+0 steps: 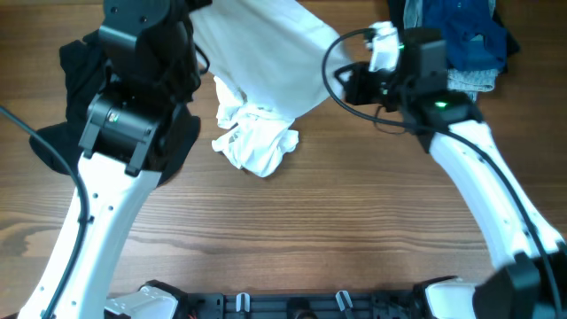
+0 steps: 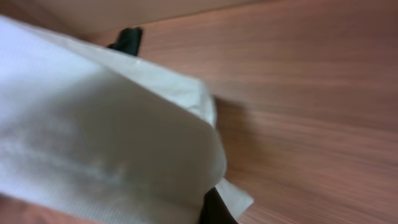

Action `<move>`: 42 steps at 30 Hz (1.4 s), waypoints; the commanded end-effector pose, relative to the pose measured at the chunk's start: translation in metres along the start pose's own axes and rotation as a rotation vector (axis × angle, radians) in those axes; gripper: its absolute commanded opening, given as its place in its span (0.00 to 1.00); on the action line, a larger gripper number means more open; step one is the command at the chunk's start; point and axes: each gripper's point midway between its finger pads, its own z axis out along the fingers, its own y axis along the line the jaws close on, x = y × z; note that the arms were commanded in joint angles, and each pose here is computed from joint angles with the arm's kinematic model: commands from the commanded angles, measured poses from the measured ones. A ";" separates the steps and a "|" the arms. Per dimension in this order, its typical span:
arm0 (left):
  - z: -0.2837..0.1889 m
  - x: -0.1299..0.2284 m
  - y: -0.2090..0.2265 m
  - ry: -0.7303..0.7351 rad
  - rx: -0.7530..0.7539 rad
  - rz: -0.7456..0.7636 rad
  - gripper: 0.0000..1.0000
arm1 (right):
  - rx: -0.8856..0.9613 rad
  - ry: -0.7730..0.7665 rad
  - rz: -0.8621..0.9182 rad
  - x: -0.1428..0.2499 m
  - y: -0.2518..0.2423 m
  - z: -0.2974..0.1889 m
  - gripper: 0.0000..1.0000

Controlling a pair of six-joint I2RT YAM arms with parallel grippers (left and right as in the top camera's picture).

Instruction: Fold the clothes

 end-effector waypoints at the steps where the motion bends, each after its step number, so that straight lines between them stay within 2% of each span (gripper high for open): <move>1: -0.011 0.009 0.012 0.068 -0.026 0.062 0.04 | 0.108 -0.084 -0.184 -0.036 0.004 -0.032 0.04; 4: -0.017 0.023 0.013 0.128 -0.030 0.107 0.04 | 0.136 -0.122 -0.213 -0.059 0.013 -0.053 0.04; 6: -0.017 0.011 0.010 0.086 -0.015 0.140 0.04 | 0.176 -0.172 -0.224 -0.081 0.017 -0.071 0.04; 10: -0.030 -0.037 0.006 -0.068 0.018 0.137 0.04 | 0.253 -0.301 -0.263 -0.127 0.031 -0.116 0.04; 13: -0.057 -0.082 0.004 -0.200 0.054 0.131 0.04 | 0.281 -0.386 -0.318 -0.155 0.049 -0.159 0.05; 19: -0.122 -0.148 0.012 -0.386 0.114 0.113 0.04 | 0.340 -0.513 -0.363 -0.185 0.070 -0.239 0.04; 26: -0.196 -0.213 0.043 -0.594 0.183 -0.014 0.04 | 0.389 -0.674 -0.396 -0.198 0.093 -0.331 0.04; 30: -0.224 -0.227 0.049 -0.648 0.258 -0.027 0.04 | 0.387 -0.718 -0.413 -0.192 0.107 -0.360 0.04; 34: -0.227 -0.226 0.049 -0.643 0.270 -0.018 0.04 | 0.384 -0.735 -0.418 -0.186 0.113 -0.372 0.04; 42: -0.182 -0.192 0.018 -0.525 0.272 0.066 0.04 | 0.367 -0.636 -0.403 -0.191 0.097 -0.332 0.04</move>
